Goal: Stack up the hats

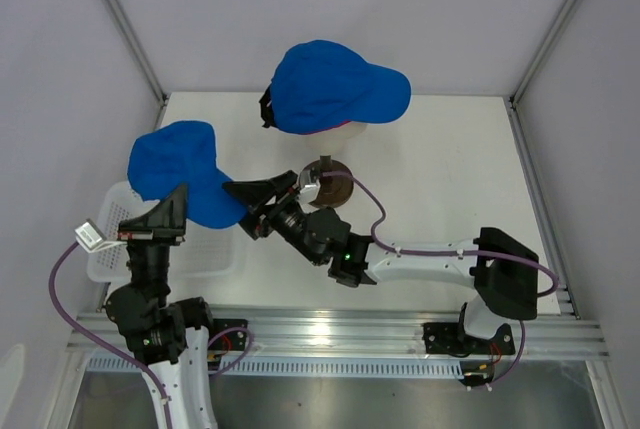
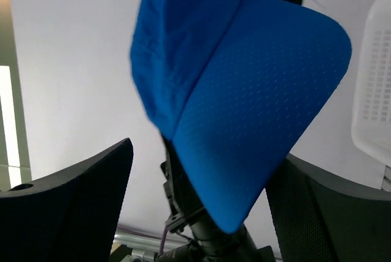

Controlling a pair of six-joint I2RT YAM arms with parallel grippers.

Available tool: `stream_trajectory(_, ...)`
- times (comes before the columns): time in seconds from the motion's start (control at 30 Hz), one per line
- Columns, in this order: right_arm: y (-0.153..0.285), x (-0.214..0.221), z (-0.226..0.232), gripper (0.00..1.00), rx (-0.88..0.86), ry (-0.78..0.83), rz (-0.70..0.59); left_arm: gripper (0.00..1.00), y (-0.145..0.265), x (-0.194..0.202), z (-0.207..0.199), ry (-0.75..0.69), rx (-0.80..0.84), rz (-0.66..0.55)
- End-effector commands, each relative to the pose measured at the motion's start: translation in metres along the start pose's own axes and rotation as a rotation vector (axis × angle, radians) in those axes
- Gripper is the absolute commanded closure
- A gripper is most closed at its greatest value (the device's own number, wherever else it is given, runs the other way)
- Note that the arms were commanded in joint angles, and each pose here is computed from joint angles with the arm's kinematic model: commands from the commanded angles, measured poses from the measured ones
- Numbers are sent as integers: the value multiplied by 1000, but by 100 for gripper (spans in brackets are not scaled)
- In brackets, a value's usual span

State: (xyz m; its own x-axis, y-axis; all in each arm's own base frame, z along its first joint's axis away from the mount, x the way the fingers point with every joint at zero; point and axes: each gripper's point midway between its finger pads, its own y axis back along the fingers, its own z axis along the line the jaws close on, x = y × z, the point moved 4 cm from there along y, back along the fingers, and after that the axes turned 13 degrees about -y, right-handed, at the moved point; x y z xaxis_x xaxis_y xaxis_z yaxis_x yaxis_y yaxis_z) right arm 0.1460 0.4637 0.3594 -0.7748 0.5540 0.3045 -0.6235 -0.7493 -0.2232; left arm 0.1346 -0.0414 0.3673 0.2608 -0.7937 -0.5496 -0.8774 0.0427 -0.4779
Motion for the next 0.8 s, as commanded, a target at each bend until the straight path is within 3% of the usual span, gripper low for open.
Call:
stream_trajectory(0.0, -17, 2, 0, 14, 17, -75, -11, 99, 62, -11, -75, -163, 355, -97)
stream_trajectory(0.1, -18, 0, -4, 27, 8, -101, -10, 99, 63, -8, -75, -202, 352, -82)
stream_trajectory(0.23, -17, -10, 8, 65, -54, -126, -52, 99, 65, -6, -73, -241, 327, -59)
stream_trajectory(0.33, -17, -13, 27, 100, -104, -116, -55, 99, 65, -6, -69, -262, 293, -58)
stream_trajectory(0.43, -16, -13, 41, 100, -112, -69, -18, 99, 67, -7, -66, -297, 253, -49)
stream_trajectory(0.47, -18, -13, 43, 100, -88, -45, -3, 90, 68, -12, -68, -304, 224, -73)
stream_trajectory(0.53, -15, -11, 51, 100, -72, 28, 91, 51, 75, -18, -59, -325, 98, -86)
stream_trajectory(0.57, -14, -12, 55, 100, -66, 50, 121, 1, 76, -29, -52, -329, 18, -147)
stream_trajectory(0.7, 1, -19, 49, 100, 80, 212, 252, 1, 97, -61, -84, -364, -17, -250)
stream_trajectory(0.77, 16, -26, 49, 100, 149, 336, 274, 0, 91, -66, -84, -347, -61, -214)
